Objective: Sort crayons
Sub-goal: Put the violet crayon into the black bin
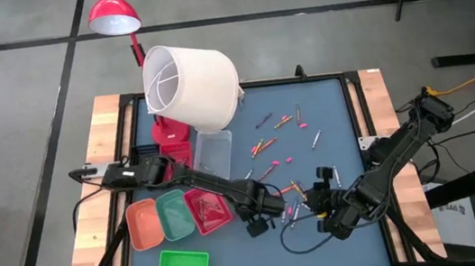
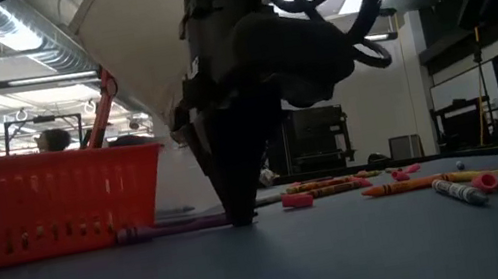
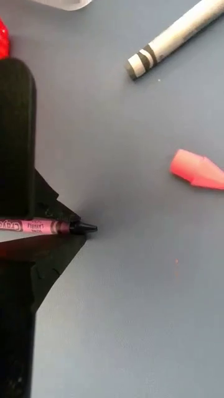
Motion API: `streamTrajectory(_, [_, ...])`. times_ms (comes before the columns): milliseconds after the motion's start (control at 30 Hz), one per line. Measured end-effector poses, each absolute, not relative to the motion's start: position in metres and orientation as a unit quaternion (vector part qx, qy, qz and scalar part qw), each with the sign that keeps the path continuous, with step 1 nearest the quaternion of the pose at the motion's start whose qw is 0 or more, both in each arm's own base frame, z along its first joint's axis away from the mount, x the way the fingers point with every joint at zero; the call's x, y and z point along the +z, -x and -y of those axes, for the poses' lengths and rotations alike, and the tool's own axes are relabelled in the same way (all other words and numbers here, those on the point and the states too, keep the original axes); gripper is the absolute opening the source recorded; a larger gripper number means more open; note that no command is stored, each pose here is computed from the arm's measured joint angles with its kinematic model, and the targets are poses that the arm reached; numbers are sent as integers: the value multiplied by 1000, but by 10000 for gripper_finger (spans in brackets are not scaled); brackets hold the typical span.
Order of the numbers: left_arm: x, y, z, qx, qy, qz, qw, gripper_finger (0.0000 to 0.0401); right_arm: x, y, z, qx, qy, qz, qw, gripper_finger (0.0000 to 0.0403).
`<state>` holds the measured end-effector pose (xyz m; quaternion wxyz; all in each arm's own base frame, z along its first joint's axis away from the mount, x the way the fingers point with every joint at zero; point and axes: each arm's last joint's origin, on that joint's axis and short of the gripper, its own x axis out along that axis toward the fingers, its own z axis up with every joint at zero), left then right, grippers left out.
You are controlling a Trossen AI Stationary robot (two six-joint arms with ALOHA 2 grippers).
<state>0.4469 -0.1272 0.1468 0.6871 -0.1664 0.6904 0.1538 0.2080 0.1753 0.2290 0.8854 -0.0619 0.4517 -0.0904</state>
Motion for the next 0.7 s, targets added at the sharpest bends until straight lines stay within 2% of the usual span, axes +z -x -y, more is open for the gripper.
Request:
streamTrajectory(400, [200, -458, 120, 109, 128, -674, 719, 10, 229, -208, -175, -90, 62, -452, 885, 124])
streamTrajectory(700, [250, -436, 107, 152, 53, -687, 708, 10, 229, -208, -175, -91, 59, -452, 886, 124])
